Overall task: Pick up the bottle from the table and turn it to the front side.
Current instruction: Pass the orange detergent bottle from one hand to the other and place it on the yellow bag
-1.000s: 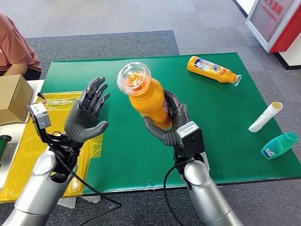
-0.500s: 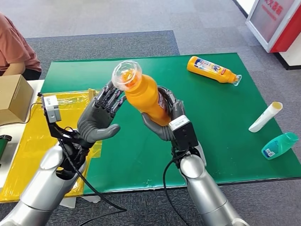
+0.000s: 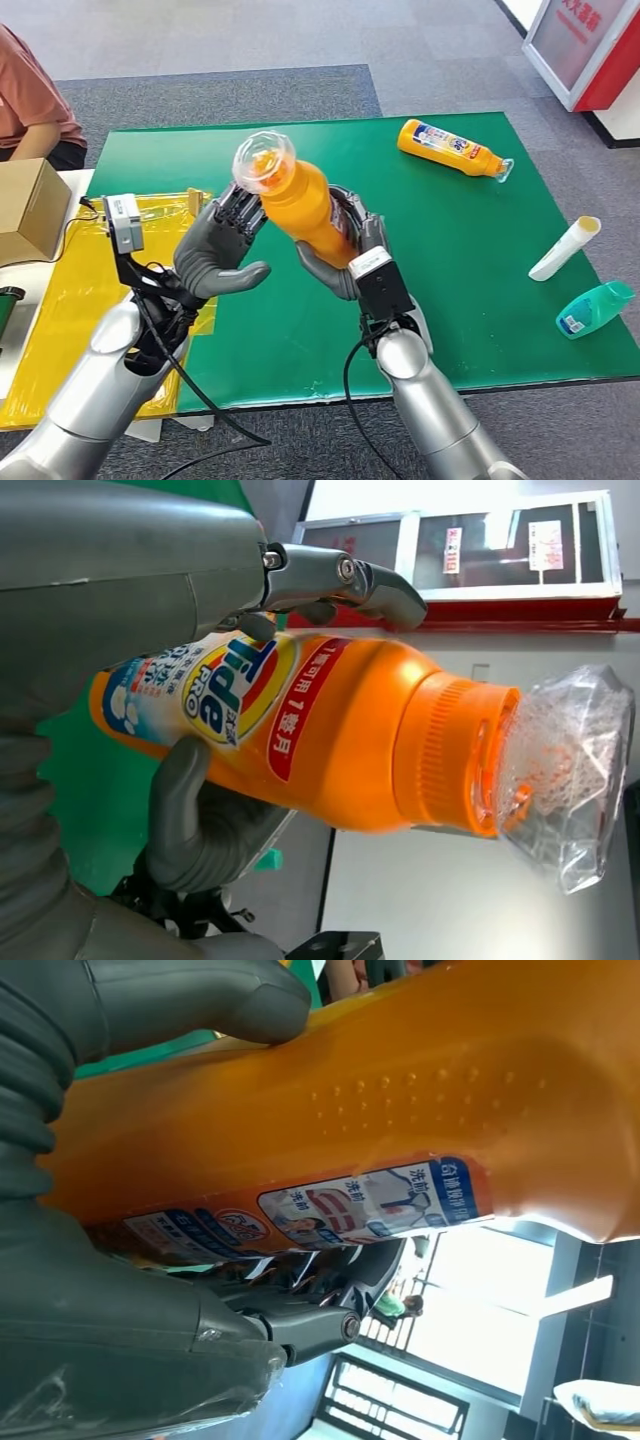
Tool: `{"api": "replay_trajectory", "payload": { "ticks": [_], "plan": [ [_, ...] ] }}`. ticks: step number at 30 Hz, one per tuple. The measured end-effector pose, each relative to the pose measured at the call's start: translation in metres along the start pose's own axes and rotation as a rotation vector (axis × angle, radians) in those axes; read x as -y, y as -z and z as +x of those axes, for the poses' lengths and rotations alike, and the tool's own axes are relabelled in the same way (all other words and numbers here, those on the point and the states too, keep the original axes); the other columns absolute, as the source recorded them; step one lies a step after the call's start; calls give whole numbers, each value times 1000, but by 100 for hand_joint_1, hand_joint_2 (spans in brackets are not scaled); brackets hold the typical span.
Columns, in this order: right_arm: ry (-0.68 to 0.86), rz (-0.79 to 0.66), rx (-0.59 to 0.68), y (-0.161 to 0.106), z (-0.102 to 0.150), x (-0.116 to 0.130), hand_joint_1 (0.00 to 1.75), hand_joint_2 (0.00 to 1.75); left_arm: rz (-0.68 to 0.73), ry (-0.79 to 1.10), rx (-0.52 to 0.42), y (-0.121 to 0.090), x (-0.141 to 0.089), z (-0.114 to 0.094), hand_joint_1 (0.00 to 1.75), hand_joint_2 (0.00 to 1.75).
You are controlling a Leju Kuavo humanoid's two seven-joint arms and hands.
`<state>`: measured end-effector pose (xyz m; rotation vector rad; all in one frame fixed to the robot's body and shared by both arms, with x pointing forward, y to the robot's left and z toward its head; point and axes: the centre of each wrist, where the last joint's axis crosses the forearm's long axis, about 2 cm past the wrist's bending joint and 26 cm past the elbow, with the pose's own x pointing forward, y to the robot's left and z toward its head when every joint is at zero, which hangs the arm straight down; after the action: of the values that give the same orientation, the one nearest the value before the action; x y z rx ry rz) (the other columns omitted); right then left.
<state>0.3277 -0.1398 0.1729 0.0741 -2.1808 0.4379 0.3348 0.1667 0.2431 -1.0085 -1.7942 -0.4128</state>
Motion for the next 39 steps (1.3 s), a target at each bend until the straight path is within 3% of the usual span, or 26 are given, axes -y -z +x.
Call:
{"api": "replay_trajectory", "payload": {
  "ticks": [24,25,28,29,39],
  "plan": [
    [-11,100,28,-4,8,-23,175,175,32,67,-9,12,0,5,0,175],
    [-11,100,28,-4,8,-23,175,175,32,67,-10,12,0,5,13,175],
    [-12,99,27,-4,8,-23,175,175,31,67,-12,13,0,5,144,175],
    [-12,99,26,-4,8,-23,175,175,31,67,-13,13,0,5,175,175],
    [-10,83,22,-3,9,-22,175,175,30,71,-14,14,-1,5,175,175]
  ]
}}
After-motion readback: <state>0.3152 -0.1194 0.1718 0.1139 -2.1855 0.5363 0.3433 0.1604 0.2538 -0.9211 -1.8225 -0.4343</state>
